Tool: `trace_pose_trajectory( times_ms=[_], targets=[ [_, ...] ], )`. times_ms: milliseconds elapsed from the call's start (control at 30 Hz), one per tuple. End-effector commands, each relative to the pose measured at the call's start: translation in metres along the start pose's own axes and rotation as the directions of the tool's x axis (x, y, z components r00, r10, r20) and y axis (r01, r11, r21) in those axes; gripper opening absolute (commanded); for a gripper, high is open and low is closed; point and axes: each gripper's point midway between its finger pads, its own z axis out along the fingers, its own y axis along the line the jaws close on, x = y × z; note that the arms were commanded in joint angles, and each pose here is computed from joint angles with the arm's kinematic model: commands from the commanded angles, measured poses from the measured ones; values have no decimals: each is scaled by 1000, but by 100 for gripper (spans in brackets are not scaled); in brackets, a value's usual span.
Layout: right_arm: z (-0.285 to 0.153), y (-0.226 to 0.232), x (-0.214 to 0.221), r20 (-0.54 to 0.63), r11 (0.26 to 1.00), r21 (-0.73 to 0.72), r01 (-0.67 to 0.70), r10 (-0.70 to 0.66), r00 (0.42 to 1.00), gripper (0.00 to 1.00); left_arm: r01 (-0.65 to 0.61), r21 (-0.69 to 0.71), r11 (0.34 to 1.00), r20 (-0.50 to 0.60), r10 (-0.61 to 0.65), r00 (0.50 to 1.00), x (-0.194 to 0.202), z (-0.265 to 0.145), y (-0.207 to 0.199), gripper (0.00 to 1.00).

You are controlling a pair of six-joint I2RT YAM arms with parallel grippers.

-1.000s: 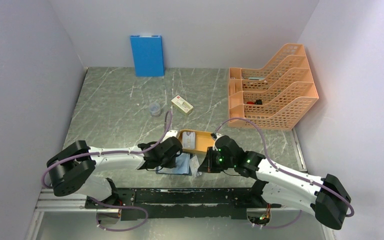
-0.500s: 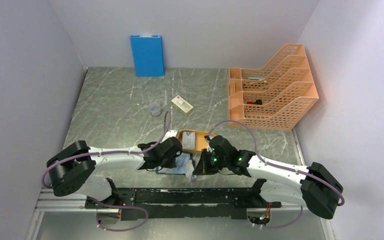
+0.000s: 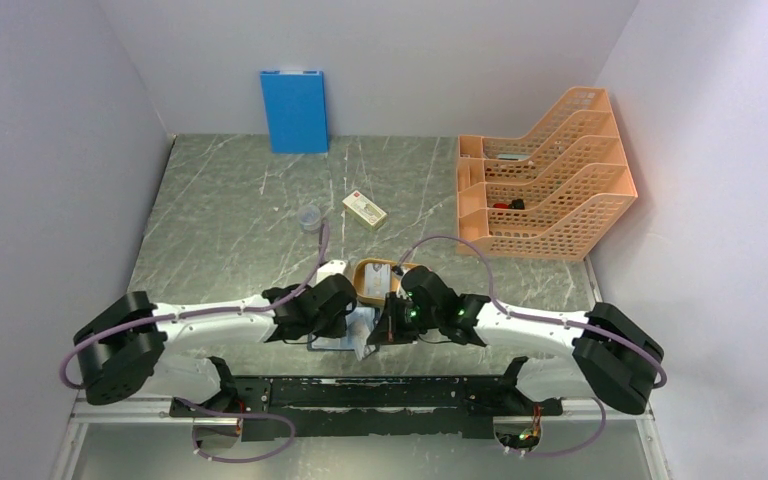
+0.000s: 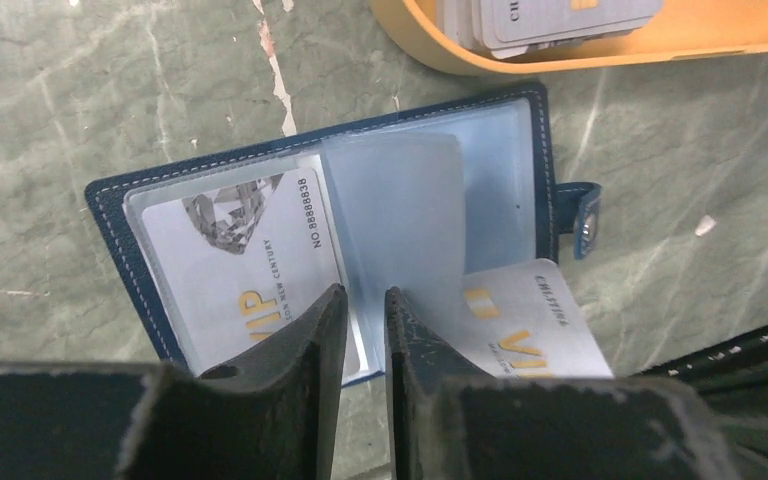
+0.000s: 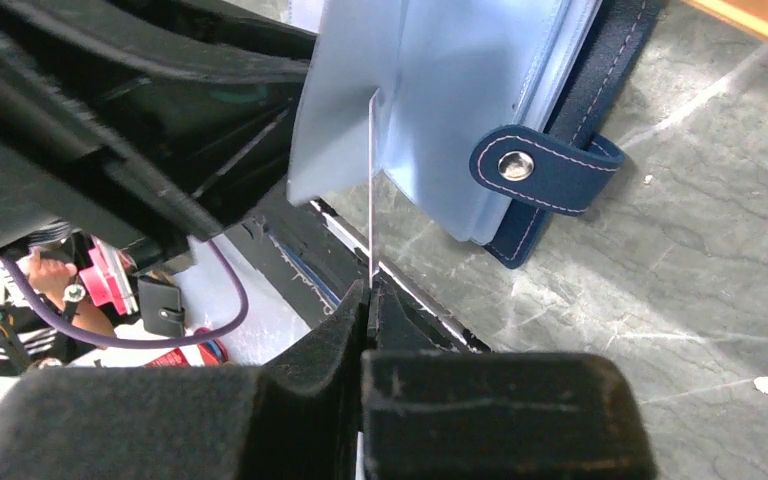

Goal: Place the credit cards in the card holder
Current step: Turn over the card slot in the card holder.

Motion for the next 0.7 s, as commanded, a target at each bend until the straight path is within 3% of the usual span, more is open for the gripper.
trace_pose_trajectory(
  times_ms=[0,200,667],
  targets=[
    [4,14,-5,20,999,-38,18,-18,1000,0,15,-4,1000,26,-14,1000,-6,-16,3,28],
    [8,17,-5,15,999,-40,27,-27,1000,0,28,0,1000,43,-28,999,-12,-31,6,36],
    [21,30,-8,3,998,-42,56,-56,998,0,91,-42,995,162,-83,983,-33,-68,28,44]
  ],
)
